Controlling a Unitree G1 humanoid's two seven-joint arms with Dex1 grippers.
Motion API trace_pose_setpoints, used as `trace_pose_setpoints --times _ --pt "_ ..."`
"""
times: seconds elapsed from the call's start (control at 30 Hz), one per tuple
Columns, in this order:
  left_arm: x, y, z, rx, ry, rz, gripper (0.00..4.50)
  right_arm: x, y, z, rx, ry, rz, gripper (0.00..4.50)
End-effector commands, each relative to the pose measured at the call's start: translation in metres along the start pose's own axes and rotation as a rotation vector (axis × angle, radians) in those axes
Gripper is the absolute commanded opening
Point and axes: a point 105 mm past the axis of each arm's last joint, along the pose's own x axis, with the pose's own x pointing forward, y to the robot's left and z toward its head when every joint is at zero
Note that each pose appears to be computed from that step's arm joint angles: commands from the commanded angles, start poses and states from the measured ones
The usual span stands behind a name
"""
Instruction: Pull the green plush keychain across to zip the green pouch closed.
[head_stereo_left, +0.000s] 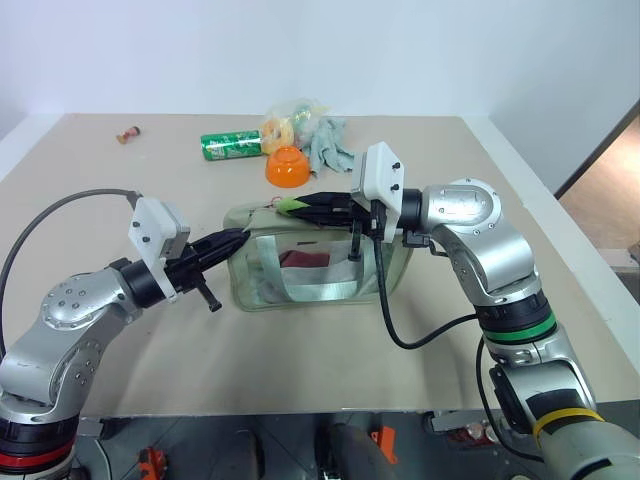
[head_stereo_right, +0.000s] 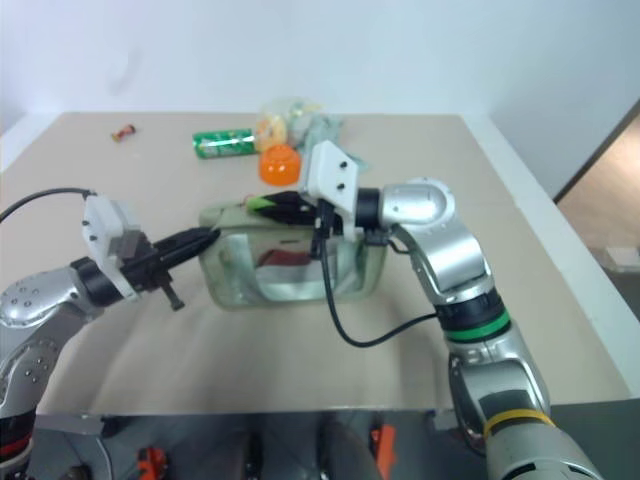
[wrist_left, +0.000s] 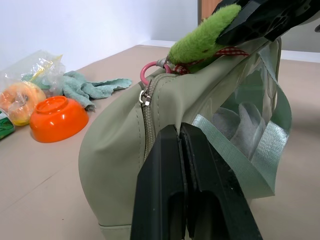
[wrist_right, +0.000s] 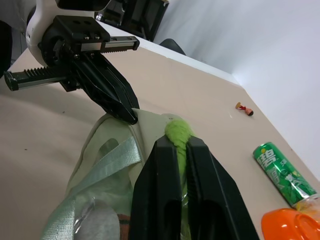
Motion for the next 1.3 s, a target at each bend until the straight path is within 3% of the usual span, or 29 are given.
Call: trace_pose_setpoints --times 0.03,0.53,1.3 --pt "0.002 -0.002 0.001 0.021 -0.002 -0.013 0.00 -0.004 -0.006 0.013 -0.063 -0.033 -0.024 0.03" --pt "0.003 -0.001 -0.003 0.024 0.019 -0.021 0.00 -0.025 -0.028 0.046 -0.199 -0.117 -0.099 0.03" --pt "0.000 0.015 0.011 0.161 -0.010 0.031 0.00 -0.053 -0.047 0.054 -0.238 -0.110 -0.187 0.03"
